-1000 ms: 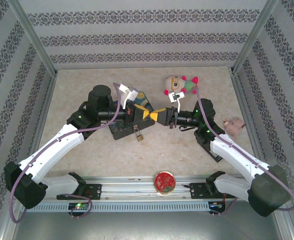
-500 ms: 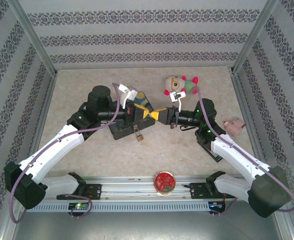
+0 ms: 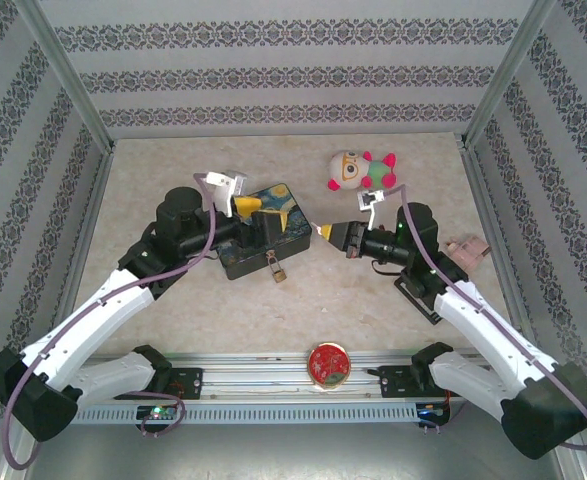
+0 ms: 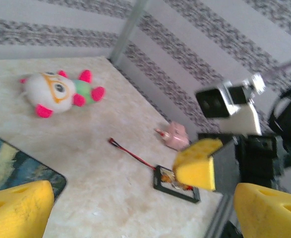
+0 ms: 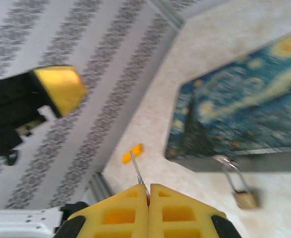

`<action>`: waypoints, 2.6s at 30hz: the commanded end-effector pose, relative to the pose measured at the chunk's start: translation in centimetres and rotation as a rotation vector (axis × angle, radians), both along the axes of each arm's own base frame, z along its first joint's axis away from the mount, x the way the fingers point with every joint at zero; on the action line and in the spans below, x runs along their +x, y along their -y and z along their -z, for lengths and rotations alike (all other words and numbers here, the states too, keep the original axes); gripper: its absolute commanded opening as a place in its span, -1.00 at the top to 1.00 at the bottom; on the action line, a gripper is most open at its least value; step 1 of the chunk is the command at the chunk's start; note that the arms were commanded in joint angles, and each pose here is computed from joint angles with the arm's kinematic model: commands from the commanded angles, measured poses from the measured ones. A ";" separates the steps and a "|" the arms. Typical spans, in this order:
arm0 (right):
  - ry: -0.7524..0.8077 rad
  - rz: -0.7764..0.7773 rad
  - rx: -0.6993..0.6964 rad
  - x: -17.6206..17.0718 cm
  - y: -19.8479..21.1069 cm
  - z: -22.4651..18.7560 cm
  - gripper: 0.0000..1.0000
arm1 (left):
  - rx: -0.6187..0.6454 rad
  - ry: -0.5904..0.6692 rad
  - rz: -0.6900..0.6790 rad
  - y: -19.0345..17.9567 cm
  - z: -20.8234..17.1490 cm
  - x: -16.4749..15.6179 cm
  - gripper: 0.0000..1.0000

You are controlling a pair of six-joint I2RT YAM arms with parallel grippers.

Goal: Unlock the padlock with the key

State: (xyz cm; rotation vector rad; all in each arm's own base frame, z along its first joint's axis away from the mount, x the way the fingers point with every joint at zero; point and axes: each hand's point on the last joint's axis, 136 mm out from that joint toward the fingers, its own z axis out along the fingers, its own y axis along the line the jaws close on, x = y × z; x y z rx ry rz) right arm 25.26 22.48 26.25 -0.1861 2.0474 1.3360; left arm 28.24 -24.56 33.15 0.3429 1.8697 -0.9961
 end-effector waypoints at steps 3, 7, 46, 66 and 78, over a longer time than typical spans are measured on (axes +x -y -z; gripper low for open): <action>-0.099 0.173 -0.241 -0.3 3.6 3.6 1.00 | 0.114 -0.089 -0.331 -1.9 4.5 1.9 -0.88; -0.162 0.237 -0.381 -1.2 5.3 6.5 1.00 | 0.284 -0.149 -0.533 -2.7 9.3 1.0 -0.92; -0.337 0.200 -0.422 -0.1 5.4 16.0 1.00 | 0.588 -0.463 -0.832 0.0 29.3 3.1 -0.52; -0.338 0.201 -0.369 0.6 5.4 16.0 1.00 | 0.603 -0.576 -0.819 -0.4 32.6 1.2 -0.13; -0.347 0.206 -0.363 0.6 5.6 16.5 1.00 | 0.588 -0.520 -0.787 0.9 31.5 2.6 0.30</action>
